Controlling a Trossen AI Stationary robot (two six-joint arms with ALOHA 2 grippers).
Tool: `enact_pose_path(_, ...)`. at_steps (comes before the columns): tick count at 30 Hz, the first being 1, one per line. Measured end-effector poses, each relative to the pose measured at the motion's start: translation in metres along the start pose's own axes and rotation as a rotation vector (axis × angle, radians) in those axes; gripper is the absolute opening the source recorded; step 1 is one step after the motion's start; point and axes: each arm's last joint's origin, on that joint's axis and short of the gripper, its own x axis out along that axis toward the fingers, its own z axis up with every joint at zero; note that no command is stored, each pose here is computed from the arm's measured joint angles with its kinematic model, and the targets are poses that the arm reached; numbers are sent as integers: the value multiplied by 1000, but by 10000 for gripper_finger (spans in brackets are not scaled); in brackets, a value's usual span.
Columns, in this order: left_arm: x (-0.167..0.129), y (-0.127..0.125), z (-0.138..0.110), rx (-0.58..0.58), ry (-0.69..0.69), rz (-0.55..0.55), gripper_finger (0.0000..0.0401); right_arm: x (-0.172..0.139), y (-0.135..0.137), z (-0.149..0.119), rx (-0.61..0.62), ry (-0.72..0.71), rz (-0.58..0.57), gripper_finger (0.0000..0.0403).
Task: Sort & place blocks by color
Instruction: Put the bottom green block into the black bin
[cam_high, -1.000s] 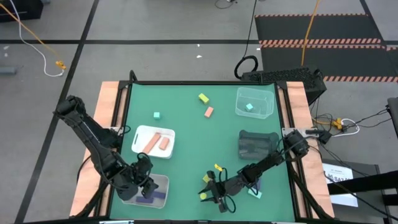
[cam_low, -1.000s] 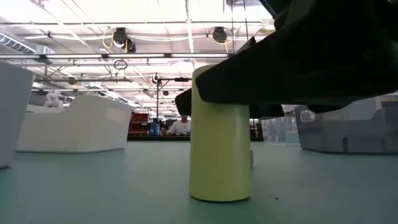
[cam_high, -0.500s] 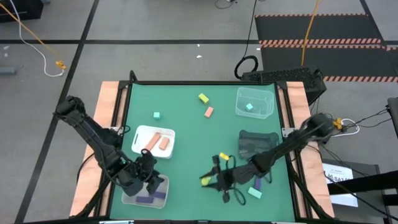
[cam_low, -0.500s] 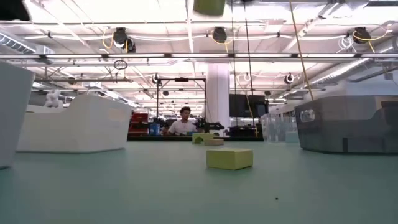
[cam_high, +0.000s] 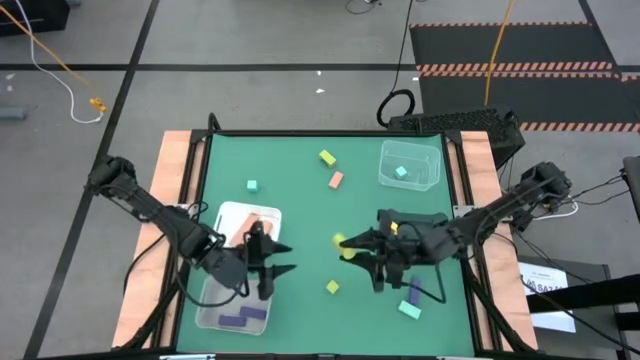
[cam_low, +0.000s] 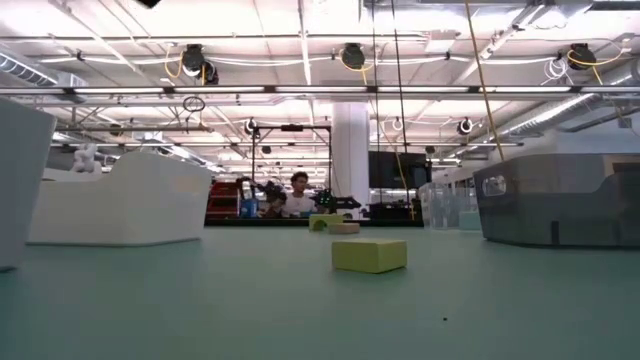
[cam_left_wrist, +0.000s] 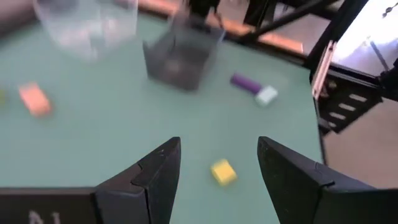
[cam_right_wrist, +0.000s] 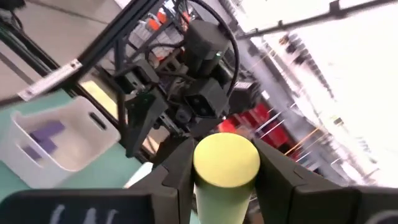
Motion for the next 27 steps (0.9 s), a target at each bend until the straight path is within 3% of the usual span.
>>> enact_pose_path(5, 13, 8, 18, 98, -117, 40, 214, 1, -4, -3, -48, 50, -51, 109)
enact_pose_path(10, 24, 26, 27, 84, -130, 117, 214, 0, -4, -24, 18, 344, -147, 109)
enact_pose_path(16, 34, 48, 33, 50, -101, 209, 214, -17, 5, -63, 257, 673, -100, 109)
enact_pose_path(20, 38, 60, 36, 16, -94, 253, 214, -34, 4, -84, 429, 881, -151, 108)
enact_pose_path(27, 53, 76, 36, -18, -75, 317, 214, -59, 9, -103, 731, 1182, -78, 108)
